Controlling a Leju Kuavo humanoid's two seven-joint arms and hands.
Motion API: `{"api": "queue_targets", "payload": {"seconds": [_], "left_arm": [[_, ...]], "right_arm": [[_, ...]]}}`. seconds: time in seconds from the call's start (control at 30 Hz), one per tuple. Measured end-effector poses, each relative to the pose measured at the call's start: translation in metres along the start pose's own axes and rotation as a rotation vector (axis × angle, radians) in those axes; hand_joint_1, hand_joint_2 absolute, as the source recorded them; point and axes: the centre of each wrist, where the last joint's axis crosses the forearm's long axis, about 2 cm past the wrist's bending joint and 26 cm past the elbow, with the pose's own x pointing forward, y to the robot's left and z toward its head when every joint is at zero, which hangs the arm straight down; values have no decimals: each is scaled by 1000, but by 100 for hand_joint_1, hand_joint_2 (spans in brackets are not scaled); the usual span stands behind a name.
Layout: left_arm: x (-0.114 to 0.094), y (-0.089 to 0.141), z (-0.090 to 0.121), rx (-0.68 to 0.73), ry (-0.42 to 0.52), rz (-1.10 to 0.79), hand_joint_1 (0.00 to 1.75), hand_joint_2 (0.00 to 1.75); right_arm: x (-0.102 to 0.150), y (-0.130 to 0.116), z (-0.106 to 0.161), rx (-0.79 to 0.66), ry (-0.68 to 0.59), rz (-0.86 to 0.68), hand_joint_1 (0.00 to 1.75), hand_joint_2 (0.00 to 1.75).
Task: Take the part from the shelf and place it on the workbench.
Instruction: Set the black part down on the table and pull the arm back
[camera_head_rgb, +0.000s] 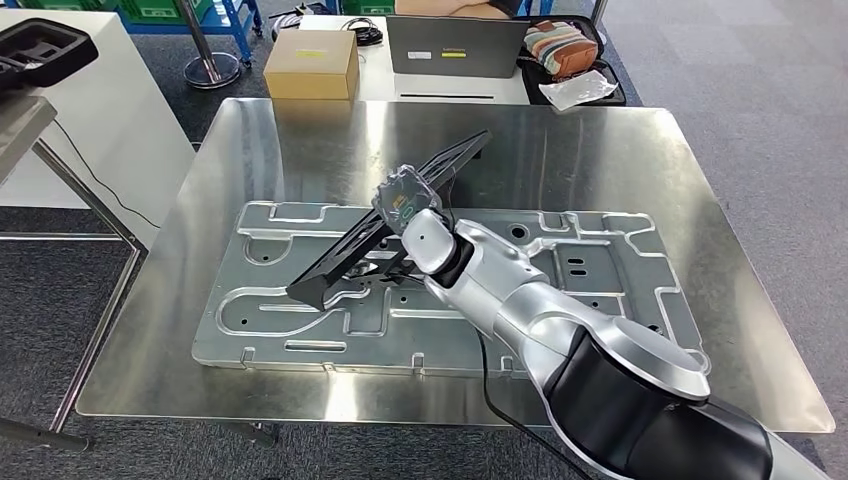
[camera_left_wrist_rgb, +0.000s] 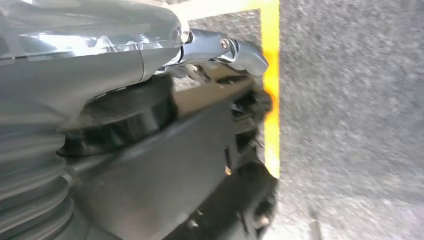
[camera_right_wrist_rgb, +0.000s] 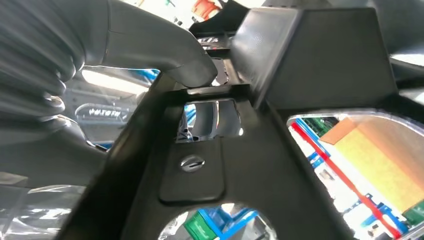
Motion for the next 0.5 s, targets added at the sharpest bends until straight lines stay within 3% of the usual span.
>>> {"api": "queue_targets", "payload": {"seconds": [0.27, 0.5], "left_arm": [[-3, -2, 1, -3, -31, 37, 0, 175], [-4, -2, 1, -11, -33, 54, 0, 175]], "right_arm": [[17, 35, 4, -236, 221, -421, 175, 175], [23, 76, 10, -247, 329, -667, 175, 175]]}}
